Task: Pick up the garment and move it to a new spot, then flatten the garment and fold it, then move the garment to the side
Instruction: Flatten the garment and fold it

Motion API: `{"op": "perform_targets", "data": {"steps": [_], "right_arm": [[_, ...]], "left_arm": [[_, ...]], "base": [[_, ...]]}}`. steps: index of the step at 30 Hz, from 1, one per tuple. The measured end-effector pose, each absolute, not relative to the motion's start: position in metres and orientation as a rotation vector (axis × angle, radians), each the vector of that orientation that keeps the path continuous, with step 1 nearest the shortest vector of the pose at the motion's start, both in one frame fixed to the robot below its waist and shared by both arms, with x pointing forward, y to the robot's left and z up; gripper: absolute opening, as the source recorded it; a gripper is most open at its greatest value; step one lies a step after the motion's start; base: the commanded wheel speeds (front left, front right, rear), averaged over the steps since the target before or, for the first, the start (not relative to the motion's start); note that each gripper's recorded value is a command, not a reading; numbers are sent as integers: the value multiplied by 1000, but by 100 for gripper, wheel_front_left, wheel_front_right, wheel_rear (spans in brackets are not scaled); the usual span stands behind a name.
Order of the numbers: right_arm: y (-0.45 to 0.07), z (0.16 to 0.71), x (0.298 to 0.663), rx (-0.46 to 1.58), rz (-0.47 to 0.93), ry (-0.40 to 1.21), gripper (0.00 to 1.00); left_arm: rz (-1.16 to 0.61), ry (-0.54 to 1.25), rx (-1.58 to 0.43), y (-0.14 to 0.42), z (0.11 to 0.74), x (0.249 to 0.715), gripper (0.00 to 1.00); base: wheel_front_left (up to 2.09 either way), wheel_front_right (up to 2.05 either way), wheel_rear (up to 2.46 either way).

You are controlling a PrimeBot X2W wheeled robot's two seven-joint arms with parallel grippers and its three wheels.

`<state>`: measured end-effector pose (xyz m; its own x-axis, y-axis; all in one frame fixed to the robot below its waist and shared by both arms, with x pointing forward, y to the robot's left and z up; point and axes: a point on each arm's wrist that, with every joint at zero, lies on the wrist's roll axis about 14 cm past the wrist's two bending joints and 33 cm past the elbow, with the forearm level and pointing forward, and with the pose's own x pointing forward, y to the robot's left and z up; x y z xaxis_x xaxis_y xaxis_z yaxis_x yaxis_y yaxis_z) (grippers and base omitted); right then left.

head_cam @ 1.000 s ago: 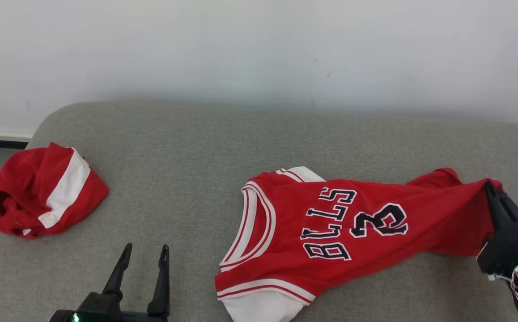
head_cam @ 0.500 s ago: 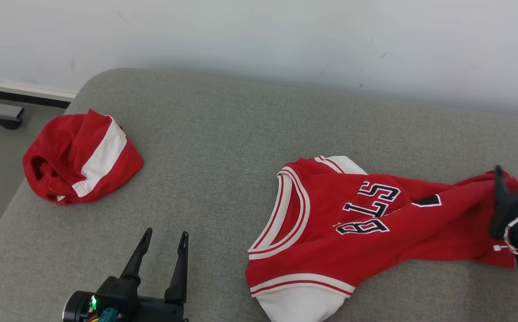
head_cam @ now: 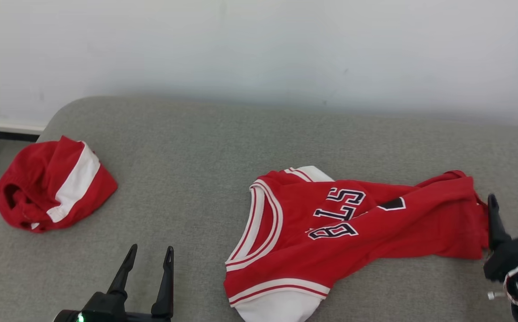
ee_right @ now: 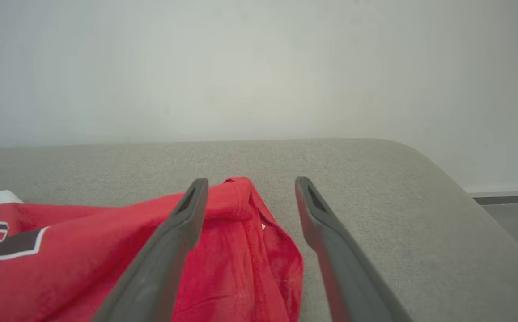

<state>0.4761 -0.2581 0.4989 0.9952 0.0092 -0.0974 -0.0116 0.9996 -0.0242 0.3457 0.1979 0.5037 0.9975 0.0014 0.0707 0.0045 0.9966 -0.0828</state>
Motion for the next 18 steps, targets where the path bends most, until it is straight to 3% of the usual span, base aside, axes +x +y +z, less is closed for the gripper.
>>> {"op": "perform_targets", "data": {"steps": [10,18], "right_arm": [[-274,478,412,42,-20,91,100],[-257,469,399,48,4,111,100]], "left_arm": [[-42,-84,-78,187,508,347,100],[-73,-28,-80,176,490,341,100]], "base": [[0,0,0],[0,0,0]]}}
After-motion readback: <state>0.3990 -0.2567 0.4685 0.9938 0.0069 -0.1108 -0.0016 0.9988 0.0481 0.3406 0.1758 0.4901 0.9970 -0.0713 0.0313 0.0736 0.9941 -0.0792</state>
